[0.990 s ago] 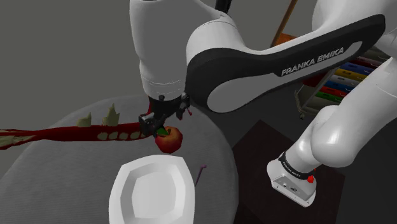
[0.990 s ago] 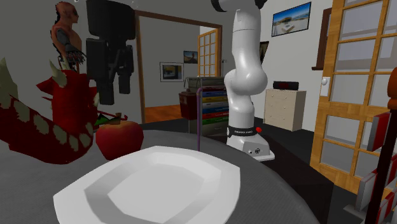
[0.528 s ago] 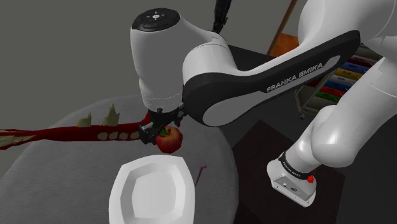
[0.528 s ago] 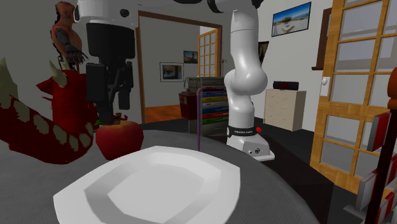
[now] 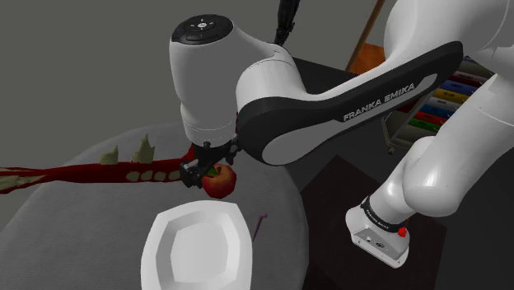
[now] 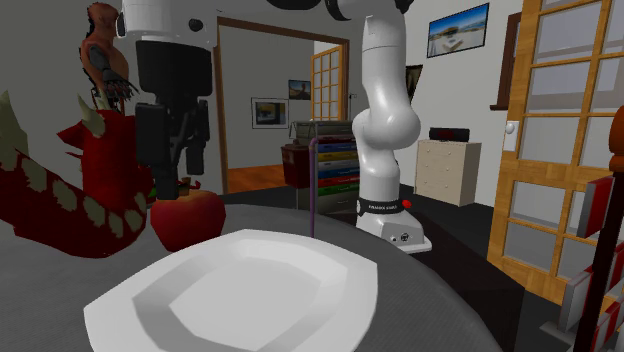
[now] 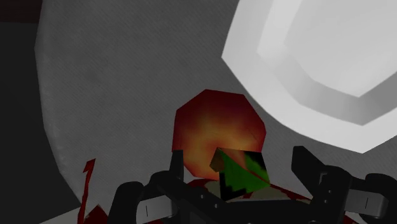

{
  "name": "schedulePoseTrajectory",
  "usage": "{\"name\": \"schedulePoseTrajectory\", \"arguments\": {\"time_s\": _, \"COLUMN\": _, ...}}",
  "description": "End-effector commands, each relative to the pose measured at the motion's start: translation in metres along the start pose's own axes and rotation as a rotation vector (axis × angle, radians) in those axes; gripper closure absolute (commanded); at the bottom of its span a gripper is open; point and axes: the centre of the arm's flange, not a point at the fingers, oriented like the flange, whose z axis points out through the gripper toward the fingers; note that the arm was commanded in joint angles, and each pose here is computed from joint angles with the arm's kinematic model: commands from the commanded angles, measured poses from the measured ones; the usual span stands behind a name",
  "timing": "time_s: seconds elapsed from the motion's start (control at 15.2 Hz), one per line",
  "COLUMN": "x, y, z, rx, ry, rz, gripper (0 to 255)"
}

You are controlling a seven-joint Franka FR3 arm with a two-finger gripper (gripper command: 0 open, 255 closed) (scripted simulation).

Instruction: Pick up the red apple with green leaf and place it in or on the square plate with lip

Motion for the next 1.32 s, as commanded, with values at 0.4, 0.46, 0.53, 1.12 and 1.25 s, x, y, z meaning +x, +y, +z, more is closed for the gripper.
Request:
{"name": "schedulePoseTrajectory", "arguments": {"time_s": 0.4, "x": 0.0, "y": 0.0, "z": 0.0, "rx": 0.0, "ry": 0.0, "rz": 0.0, "gripper": 255}}
{"name": "schedulePoseTrajectory", "arguments": {"time_s": 0.46, "x": 0.0, "y": 0.0, "z": 0.0, "rx": 0.0, "ry": 0.0, "rz": 0.0, "gripper": 255}}
{"name": "schedulePoseTrajectory", "arguments": {"time_s": 0.53, "x": 0.0, "y": 0.0, "z": 0.0, "rx": 0.0, "ry": 0.0, "rz": 0.0, "gripper": 255}}
{"name": "schedulePoseTrajectory", "arguments": {"time_s": 1.12, "x": 0.003, "y": 0.004, "z": -0.042, "rx": 0.0, "ry": 0.0, "rz": 0.0, "gripper": 255}}
{"name": "schedulePoseTrajectory", "arguments": {"time_s": 1.25, "x": 0.004, "y": 0.005, "z": -0.052, "rx": 0.0, "ry": 0.0, "rz": 0.0, "gripper": 255}}
